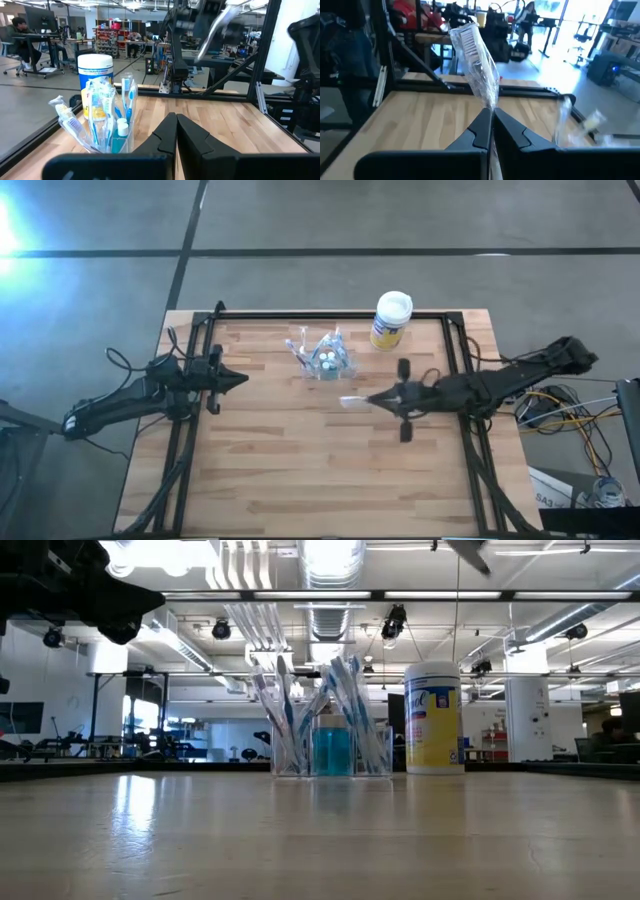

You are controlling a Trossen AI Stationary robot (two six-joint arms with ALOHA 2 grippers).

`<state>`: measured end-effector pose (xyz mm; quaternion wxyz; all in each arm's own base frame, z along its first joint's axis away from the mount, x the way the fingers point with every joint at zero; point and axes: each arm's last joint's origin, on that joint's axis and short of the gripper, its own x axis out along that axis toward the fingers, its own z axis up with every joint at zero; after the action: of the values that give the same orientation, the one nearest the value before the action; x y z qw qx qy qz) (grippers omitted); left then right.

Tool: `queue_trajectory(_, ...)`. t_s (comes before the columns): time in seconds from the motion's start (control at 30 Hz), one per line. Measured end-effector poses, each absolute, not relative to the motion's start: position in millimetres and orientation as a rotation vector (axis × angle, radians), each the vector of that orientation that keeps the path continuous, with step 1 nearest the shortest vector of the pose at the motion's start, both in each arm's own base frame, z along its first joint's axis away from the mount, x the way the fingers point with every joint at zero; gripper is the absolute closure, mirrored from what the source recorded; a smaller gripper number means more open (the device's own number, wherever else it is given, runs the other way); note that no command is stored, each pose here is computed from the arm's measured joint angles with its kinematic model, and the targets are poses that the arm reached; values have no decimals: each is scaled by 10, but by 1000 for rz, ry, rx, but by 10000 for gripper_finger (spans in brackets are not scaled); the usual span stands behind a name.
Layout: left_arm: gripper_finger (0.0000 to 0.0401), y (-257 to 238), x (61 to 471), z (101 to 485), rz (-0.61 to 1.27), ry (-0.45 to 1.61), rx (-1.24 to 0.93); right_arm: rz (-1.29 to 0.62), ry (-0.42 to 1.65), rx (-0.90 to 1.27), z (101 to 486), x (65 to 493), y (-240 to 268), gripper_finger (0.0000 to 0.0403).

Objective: Pick & Place toothbrushing station
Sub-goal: Put the violet toothbrush into the transparent organizer

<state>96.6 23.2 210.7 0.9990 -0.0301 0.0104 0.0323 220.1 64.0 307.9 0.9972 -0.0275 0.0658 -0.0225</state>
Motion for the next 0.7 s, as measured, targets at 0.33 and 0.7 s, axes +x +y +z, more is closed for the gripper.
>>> queue_trajectory(0.33, 387, 239, 988, 2086, 62, -49, -68, 62, -146, -10, 2133, 1505, 260, 394)
queue_trajectory(0.7, 385, 245, 1007, 2051, 56, -124, -94, 74, -203, 20, 1864, 1292, 164, 395)
